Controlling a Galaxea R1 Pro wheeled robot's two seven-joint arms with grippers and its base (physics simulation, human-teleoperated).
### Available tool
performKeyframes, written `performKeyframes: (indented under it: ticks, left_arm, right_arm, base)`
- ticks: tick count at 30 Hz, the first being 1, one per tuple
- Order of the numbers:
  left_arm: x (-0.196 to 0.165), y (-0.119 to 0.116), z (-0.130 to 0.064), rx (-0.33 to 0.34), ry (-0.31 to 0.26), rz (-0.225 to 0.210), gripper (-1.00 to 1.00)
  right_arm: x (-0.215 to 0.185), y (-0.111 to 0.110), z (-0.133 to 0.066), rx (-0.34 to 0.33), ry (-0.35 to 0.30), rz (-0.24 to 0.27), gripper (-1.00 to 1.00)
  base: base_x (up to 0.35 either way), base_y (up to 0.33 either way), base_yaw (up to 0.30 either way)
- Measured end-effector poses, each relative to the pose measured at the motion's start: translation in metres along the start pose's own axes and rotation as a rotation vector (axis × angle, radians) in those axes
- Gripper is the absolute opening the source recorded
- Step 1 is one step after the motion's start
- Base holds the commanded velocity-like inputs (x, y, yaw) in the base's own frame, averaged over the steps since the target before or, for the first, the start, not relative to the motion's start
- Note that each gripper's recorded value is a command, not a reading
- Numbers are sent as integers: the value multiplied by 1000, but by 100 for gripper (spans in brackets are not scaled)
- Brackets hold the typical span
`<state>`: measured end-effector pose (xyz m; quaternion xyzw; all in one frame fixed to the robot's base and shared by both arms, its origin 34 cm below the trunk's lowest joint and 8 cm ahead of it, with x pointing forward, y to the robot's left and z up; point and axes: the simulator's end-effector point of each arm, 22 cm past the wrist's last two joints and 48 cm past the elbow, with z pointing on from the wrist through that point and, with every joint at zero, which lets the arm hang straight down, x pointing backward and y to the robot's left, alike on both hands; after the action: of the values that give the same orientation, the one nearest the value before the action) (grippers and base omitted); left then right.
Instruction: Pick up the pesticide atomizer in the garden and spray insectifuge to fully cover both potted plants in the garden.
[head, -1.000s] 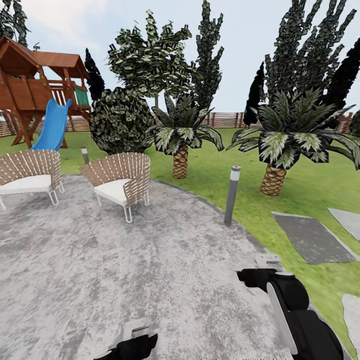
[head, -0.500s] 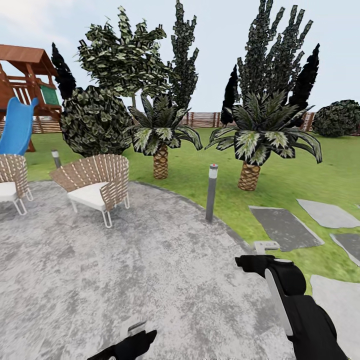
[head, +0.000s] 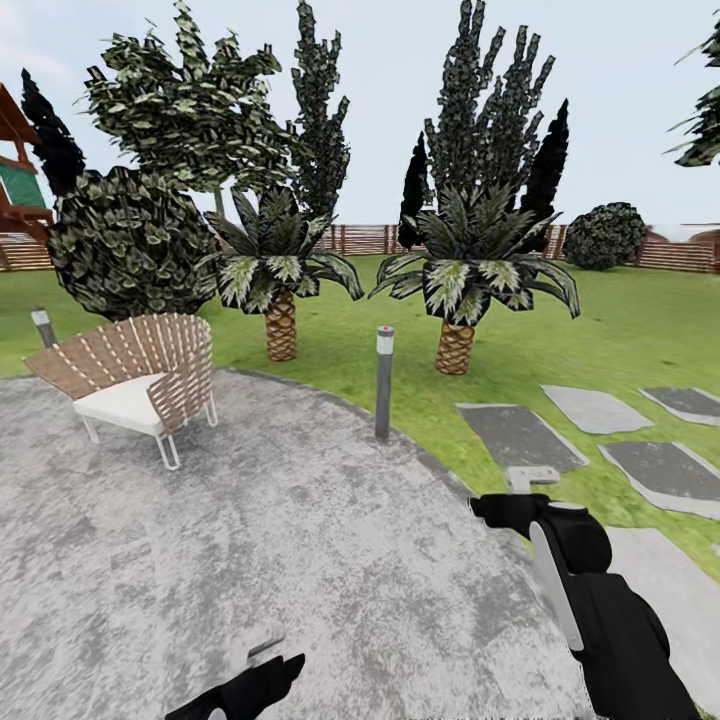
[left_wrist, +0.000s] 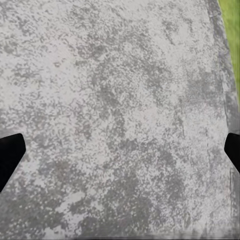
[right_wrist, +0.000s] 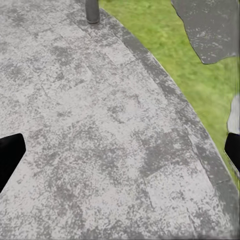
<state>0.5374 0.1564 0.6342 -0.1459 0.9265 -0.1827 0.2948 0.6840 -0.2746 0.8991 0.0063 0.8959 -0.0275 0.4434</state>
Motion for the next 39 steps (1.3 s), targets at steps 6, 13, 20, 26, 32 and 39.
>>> performKeyframes:
  ticks: [6,13,20,26,32,39]
  left_arm:
    - [1,2,0,-3,3,1,100]
    - [1,1,0,3,2,-4,100]
    - [1,2,0,2,3,-6,100]
    - [1,2,0,-1,4,-4,100]
    - [2,2,0,-2,5,0,100]
    - [2,2,0,0,5,-1,100]
  right_arm:
    - [0,-1,0,2,0,0,100]
    - [1,0,0,0,1,0,100]
    - [1,0,0,0,0,0,100]
    - [1,-1,0,0,0,0,100]
    - [1,0,0,0,0,0,100]
    - [1,0,0,-1,0,0,100]
  base:
    - [0,0,-276]
    - [0,0,-276]
    - [0,0,-276]
    - [0,0,-276]
    - [0,0,-276]
    - [0,0,-276]
